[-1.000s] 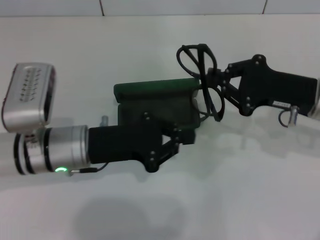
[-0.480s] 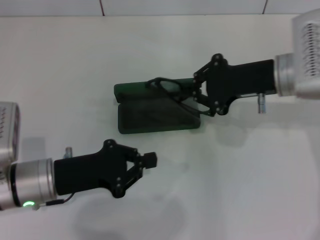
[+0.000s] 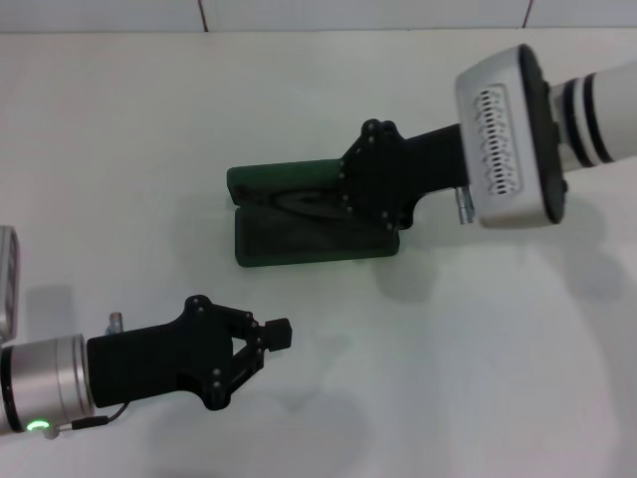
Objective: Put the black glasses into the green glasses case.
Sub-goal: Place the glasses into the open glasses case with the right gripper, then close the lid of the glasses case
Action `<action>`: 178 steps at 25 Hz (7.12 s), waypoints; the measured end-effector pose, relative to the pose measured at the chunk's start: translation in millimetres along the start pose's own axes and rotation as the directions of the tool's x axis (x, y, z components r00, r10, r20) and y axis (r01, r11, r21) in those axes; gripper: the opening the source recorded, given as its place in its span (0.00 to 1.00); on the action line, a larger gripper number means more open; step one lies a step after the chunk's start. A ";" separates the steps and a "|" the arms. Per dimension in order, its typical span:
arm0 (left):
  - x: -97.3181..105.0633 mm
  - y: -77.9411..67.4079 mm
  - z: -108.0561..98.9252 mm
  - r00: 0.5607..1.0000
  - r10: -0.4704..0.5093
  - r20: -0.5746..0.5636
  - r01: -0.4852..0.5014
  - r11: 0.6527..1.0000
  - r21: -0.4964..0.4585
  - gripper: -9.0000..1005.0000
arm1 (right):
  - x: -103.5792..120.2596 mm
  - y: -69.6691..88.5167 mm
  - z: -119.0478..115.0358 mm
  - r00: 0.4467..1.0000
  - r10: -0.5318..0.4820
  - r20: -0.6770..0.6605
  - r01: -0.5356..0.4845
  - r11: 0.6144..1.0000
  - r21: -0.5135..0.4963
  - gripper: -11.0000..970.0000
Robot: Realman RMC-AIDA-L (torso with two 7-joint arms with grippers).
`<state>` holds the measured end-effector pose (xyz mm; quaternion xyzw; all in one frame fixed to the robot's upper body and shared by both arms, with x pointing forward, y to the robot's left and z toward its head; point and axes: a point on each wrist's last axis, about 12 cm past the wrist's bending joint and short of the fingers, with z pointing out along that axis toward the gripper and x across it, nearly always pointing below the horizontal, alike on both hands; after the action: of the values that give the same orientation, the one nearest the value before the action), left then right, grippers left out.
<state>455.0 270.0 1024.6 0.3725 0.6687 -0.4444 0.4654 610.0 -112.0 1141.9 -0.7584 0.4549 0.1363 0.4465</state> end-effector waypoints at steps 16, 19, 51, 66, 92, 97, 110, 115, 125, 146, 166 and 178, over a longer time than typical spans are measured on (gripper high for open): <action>-0.5 -0.5 3.8 1.000 -0.012 -0.001 0.012 1.000 0.011 0.03 | 0.0 1.3 16.8 0.995 -0.036 -0.089 0.035 0.999 -0.007 0.05; -0.6 -0.5 4.3 1.000 -0.013 -0.004 0.013 1.000 0.015 0.03 | 1.5 2.4 18.1 0.995 -0.030 -0.100 0.030 1.000 -0.005 0.05; -4.4 2.4 7.6 1.000 -0.002 -0.006 0.002 1.000 0.025 0.03 | 0.1 0.4 24.0 0.992 0.003 -0.128 0.001 1.000 0.031 0.05; -7.2 6.2 10.5 1.000 -0.010 -0.001 0.010 1.000 0.011 0.03 | 7.2 8.5 -12.9 0.980 0.197 0.023 -0.198 0.979 0.049 0.15; -35.0 79.6 18.0 0.986 -0.147 -0.076 0.113 0.932 -0.344 0.04 | 88.8 168.6 -94.8 0.690 0.662 0.292 -0.701 0.712 0.042 0.69; -31.6 79.9 24.1 0.981 -0.145 -0.126 0.094 0.935 -0.341 0.04 | 89.8 167.9 -92.9 0.693 0.661 0.286 -0.701 0.712 0.053 0.68; -32.0 85.6 35.7 0.979 -0.133 -0.153 0.066 0.923 -0.379 0.04 | 90.1 166.2 -91.6 0.695 0.661 0.283 -0.700 0.712 0.056 0.68; -33.2 91.7 31.7 0.977 -0.132 -0.165 0.052 0.907 -0.418 0.04 | 90.2 166.2 -91.7 0.694 0.662 0.284 -0.701 0.711 0.057 0.68; -44.6 104.1 21.8 0.979 -0.092 -0.180 -0.003 0.884 -0.468 0.04 | 90.1 165.8 -92.1 0.692 0.662 0.288 -0.703 0.709 0.059 0.68; -41.2 92.3 20.7 0.981 -0.140 -0.137 0.073 0.910 -0.408 0.04 | 89.5 172.2 -94.1 0.678 0.672 0.298 -0.715 0.697 0.055 0.68; -47.5 105.2 36.8 0.977 -0.104 -0.184 0.006 0.884 -0.467 0.05 | 87.5 169.3 -92.2 0.681 0.666 0.304 -0.708 0.705 0.045 0.68; -50.6 95.2 21.9 0.977 -0.186 -0.102 0.129 0.903 -0.410 0.05 | 88.9 168.3 -94.3 0.679 0.666 0.309 -0.712 0.699 0.061 0.68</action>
<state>562.8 276.2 1045.5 0.2438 0.8043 -0.3069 0.4466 503.5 -269.6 1047.5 -0.4625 0.6541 0.3535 0.4830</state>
